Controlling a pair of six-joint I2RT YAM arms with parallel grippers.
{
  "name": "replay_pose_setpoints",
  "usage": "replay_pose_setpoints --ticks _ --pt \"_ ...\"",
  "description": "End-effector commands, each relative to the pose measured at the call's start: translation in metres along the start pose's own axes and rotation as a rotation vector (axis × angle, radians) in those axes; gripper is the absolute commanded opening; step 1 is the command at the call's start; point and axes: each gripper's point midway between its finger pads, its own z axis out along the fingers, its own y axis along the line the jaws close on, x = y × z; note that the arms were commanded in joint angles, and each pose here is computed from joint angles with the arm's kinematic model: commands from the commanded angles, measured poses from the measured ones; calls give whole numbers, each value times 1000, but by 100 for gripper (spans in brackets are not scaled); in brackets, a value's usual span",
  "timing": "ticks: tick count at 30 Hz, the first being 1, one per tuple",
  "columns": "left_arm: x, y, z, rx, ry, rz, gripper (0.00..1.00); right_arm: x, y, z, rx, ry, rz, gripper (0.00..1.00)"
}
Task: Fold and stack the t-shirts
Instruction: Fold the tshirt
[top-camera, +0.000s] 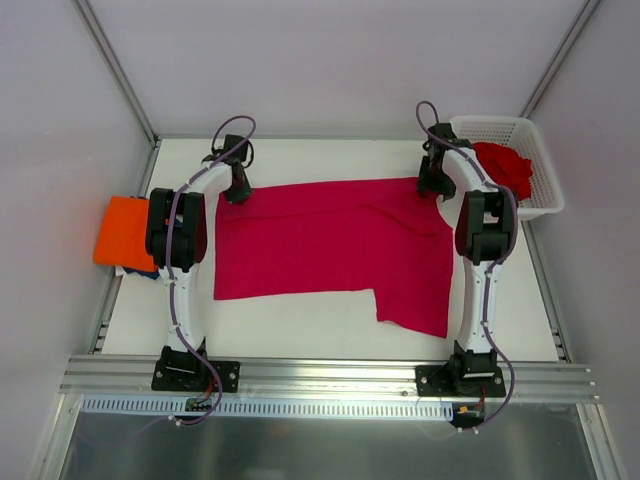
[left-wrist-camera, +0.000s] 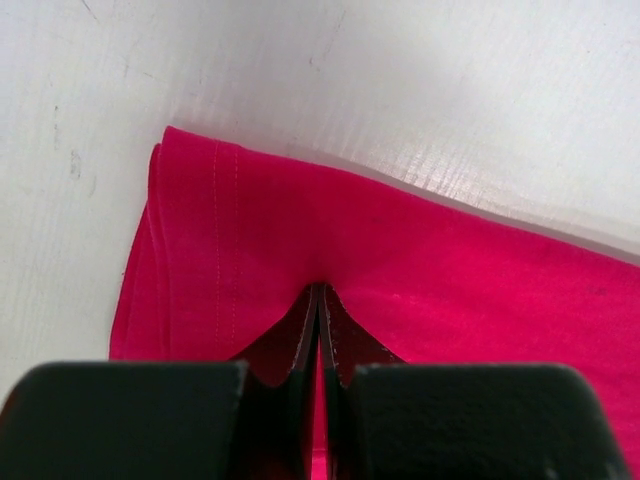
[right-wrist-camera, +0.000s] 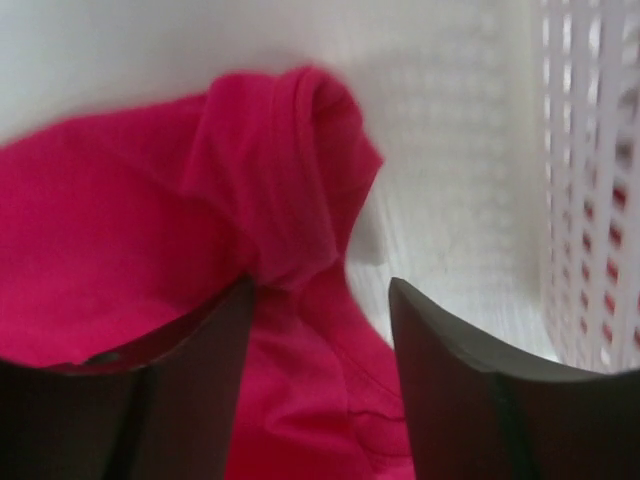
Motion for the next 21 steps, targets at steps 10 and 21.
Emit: replay_pose_setpoints --ticks 10,21 --pt "-62 -20 -179 113 -528 11 90 -40 -1 -184 -249 -454 1 67" --pt "45 13 -228 186 -430 23 79 82 -4 -236 -319 -417 24 70"
